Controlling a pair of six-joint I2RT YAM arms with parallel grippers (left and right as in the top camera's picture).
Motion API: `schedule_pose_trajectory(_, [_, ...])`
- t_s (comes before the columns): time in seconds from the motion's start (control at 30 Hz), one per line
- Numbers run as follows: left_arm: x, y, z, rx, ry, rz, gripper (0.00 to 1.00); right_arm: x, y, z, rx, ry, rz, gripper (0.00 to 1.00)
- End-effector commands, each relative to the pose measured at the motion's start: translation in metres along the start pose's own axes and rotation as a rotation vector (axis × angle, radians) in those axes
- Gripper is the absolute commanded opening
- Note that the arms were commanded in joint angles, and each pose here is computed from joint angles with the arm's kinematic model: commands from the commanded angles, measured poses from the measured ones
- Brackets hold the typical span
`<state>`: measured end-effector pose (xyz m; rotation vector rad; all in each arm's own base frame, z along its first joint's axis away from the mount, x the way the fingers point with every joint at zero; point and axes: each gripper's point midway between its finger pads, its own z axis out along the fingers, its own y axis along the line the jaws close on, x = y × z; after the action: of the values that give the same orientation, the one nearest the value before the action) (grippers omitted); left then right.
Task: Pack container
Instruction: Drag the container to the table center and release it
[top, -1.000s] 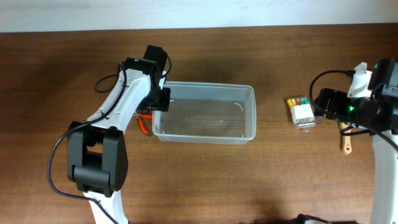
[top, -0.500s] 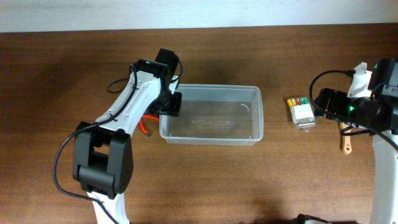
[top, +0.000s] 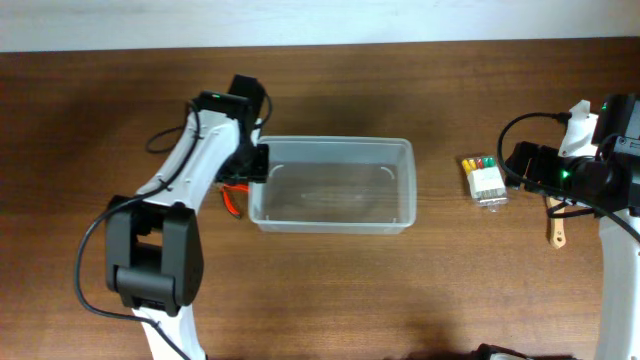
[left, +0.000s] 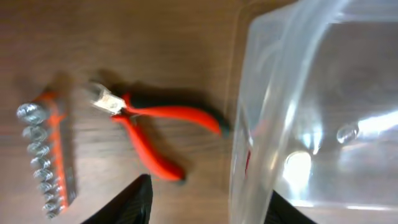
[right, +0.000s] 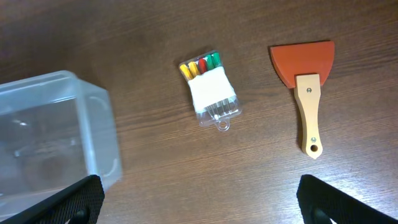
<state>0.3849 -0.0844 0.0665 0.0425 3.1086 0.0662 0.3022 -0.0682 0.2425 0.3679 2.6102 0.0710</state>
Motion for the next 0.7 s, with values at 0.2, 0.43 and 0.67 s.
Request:
schedule_pose_trajectory(0.2, [-0.007,0.017,-0.006,-0.017,-0.017,-0.058,0.49,-0.006,0.001,-0.008,-0.007,-0.03,-0.005,0.99])
schedule_pose_trajectory(0.43, [-0.006,-0.002,-0.006,0.024,-0.019,-0.028,0.49,-0.006,0.001,-0.008,-0.007,-0.03,-0.005,0.99])
schedule_pose_trajectory(0.67, [0.001,-0.029,-0.008,0.04,-0.015,0.037,0.5,-0.006,0.001,-0.008,-0.007,-0.03,-0.005,0.99])
